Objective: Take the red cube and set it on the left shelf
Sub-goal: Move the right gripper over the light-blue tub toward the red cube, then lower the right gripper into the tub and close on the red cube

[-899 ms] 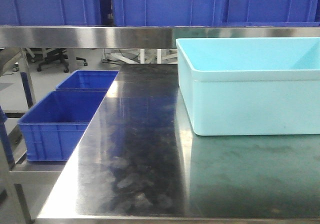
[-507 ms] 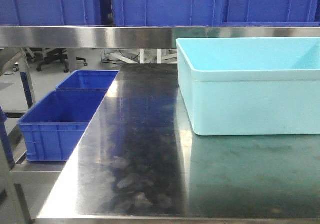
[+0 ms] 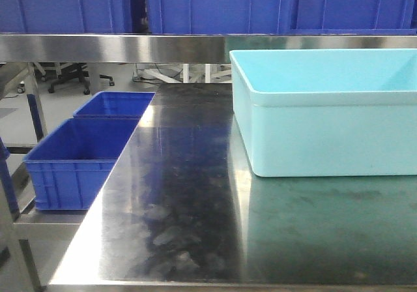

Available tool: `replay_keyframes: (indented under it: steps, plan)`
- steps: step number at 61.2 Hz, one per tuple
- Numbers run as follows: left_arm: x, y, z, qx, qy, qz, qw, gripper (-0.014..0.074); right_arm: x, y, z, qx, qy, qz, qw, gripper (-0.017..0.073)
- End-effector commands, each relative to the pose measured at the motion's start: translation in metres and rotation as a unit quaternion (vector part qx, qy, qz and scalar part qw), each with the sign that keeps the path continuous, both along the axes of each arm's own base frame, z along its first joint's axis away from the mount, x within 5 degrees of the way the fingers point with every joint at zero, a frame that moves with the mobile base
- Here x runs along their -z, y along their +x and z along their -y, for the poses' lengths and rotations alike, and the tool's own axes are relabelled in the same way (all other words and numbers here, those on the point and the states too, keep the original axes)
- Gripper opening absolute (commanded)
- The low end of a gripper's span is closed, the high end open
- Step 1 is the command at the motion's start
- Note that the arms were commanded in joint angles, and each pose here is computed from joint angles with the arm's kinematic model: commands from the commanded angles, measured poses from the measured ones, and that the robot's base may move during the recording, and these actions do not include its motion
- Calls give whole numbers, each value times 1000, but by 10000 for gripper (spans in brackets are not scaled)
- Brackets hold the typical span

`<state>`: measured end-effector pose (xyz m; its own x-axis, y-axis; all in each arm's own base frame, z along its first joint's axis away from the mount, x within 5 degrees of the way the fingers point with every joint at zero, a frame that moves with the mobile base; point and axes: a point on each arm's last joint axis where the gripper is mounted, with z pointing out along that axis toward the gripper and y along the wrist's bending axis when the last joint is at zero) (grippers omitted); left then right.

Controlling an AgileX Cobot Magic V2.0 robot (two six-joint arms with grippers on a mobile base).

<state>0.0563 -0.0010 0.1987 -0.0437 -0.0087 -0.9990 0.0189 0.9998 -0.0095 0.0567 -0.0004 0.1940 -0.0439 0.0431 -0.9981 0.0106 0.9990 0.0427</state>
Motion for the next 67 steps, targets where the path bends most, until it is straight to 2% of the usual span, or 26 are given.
replay_keyframes:
  steps: [1,10,15,19,32,42,49,54,62,67]
  plan:
    - [-1,0,0,1,-3,40,999,101,-21,-3,1,6,-8,98,995,57]
    - [-1,0,0,1,-3,40,999,101,-46,-9,1,8,-9,194,981,57]
    - [-1,0,0,1,-3,40,999,101,-68,-15,1,8,-9,213,977,57]
    - [-1,0,0,1,-3,40,999,101,-90,-20,1,7,-9,205,979,57]
    - [-1,0,0,1,-3,40,999,101,-172,-8,-1,-4,-8,75,997,57]
    - [-1,0,0,1,-3,40,999,101,-232,42,-7,-41,-2,-49,998,57]
    - [-1,0,0,1,-3,40,999,101,-248,96,-21,-78,-6,-147,986,57]
    - [-1,0,0,1,-3,40,999,101,-257,122,-32,-100,-13,-190,976,59]
    - [-1,0,0,1,-3,40,999,101,-243,178,-57,-130,-29,-291,947,77]
    - [-1,0,0,1,-3,40,999,101,-226,209,-69,-137,-35,-343,929,165]
